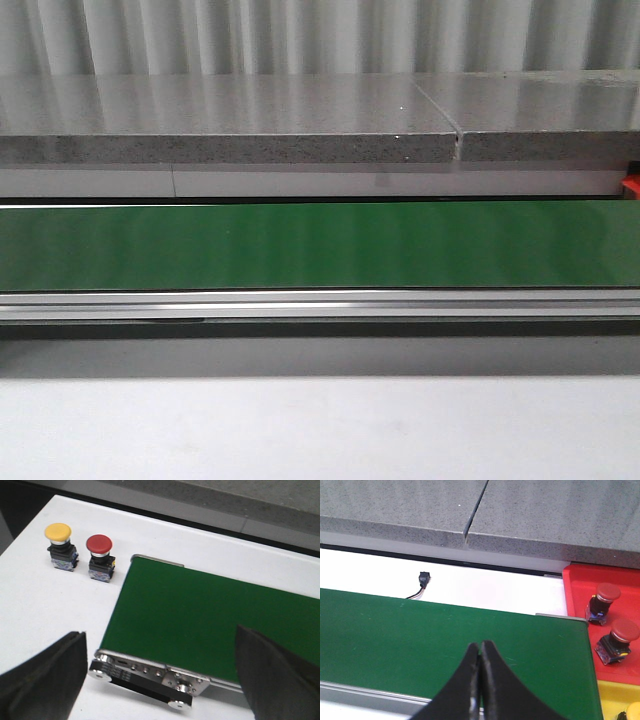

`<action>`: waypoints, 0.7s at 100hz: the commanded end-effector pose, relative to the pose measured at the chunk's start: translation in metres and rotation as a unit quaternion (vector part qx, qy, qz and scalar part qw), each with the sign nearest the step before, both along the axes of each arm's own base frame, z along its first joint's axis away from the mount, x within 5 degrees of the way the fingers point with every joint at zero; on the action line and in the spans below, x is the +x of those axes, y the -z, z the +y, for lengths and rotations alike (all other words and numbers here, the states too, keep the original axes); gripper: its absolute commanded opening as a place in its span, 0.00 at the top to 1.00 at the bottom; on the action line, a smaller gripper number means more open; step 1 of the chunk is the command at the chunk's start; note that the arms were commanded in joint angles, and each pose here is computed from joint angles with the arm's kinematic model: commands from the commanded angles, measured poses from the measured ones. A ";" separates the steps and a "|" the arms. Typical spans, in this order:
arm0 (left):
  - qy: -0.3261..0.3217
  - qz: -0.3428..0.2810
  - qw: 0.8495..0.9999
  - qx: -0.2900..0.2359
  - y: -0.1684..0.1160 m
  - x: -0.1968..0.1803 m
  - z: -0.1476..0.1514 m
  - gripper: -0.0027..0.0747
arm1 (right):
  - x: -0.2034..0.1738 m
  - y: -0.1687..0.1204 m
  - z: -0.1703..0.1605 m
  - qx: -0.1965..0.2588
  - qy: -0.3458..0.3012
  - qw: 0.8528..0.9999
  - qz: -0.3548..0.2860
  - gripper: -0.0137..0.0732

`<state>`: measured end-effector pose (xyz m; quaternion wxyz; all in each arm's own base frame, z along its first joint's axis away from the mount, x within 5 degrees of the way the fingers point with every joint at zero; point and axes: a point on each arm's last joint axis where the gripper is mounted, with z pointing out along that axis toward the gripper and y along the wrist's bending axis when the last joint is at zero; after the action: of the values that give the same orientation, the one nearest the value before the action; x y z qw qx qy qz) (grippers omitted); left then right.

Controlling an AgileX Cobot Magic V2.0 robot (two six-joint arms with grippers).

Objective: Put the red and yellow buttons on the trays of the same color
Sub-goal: 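Lower the left gripper onto the last red button and grasp it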

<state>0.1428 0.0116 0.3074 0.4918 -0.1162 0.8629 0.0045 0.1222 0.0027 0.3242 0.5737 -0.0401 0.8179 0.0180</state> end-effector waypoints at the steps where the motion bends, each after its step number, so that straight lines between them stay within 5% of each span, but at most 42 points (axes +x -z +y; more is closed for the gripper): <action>1: -0.019 -0.029 0.999 -0.014 -0.018 0.032 0.006 0.21 | 0.000 -0.017 -0.002 -0.004 0.011 0.999 -0.049 0.92; 32: -0.116 0.059 0.986 -0.106 0.006 0.131 0.048 0.21 | 0.000 -0.017 -0.002 -0.004 0.011 0.999 -0.049 0.92; 70: -0.126 0.114 0.979 -0.116 0.041 0.214 0.069 0.21 | 0.000 -0.017 -0.002 -0.004 0.011 0.999 -0.049 0.92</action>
<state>0.3425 0.0762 0.2460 0.3201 -0.2751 0.9065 -0.0106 0.1222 0.0027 0.3242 0.5737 -0.0401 0.8179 0.0180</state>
